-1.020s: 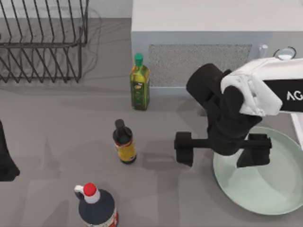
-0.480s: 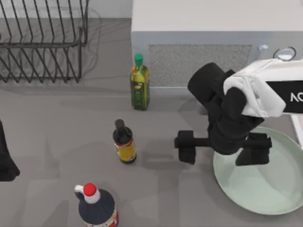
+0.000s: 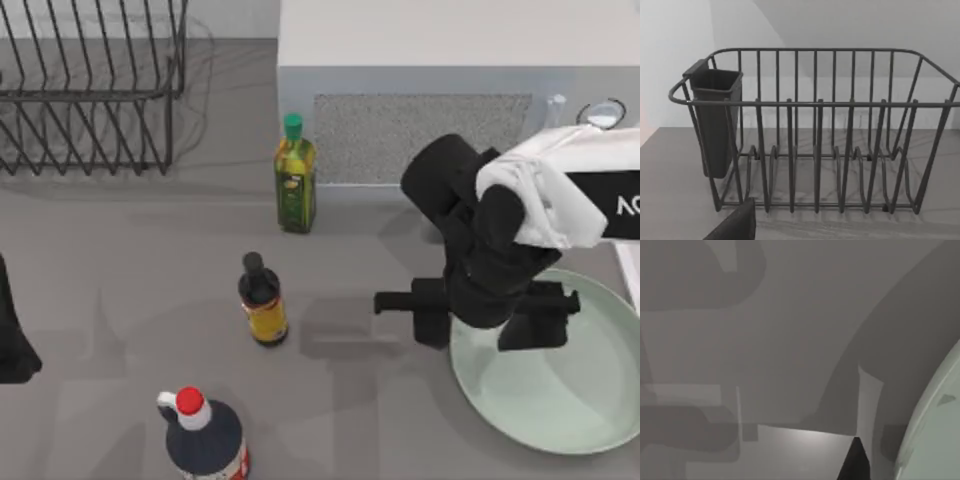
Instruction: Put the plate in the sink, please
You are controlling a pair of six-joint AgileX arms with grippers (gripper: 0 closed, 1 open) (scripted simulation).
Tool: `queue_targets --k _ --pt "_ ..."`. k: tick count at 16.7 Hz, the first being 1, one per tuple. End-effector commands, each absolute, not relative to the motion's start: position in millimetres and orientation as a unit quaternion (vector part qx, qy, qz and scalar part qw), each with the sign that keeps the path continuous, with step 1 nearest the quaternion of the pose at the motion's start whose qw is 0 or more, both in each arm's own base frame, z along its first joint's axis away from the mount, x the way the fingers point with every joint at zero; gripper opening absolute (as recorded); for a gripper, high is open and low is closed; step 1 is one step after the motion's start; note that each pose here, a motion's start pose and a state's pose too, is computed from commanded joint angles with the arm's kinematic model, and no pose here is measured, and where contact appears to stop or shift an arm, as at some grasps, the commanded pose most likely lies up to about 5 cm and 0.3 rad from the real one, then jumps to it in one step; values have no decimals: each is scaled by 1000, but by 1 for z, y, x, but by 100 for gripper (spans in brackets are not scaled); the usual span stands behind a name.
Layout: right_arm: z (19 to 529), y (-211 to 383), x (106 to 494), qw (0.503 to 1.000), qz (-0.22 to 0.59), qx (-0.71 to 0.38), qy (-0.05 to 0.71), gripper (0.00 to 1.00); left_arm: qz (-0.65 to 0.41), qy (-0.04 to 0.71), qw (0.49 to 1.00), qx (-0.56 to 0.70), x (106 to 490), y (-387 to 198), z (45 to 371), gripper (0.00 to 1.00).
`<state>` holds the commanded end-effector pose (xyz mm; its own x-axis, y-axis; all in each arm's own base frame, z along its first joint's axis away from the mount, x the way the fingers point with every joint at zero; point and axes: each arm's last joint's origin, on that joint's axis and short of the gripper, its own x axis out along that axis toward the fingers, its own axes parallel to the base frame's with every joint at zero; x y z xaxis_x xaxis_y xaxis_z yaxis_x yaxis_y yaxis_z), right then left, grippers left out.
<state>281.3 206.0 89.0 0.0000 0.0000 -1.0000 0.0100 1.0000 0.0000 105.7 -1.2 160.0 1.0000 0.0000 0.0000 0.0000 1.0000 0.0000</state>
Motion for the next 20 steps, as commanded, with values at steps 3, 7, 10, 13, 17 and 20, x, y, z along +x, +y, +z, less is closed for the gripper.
queue_targets --k 3,7,10,13,17,20 --pt "89 206 281 707 -4 4 707 0 0 0 1000 0 106 -1 160 100" --pt "89 206 281 707 -4 4 707 0 0 0 1000 0 106 -1 160 100" --pt "89 206 281 707 -4 4 707 0 0 0 1000 0 106 -1 160 100" --pt "125 203 287 739 9 22 673 0 0 0 1000 0 106 -1 160 100" --pt "155 217 298 734 9 16 679 0 0 0 1000 0 106 -1 160 100" --pt "207 228 309 732 9 13 681 0 0 0 1000 0 106 -1 160 100"
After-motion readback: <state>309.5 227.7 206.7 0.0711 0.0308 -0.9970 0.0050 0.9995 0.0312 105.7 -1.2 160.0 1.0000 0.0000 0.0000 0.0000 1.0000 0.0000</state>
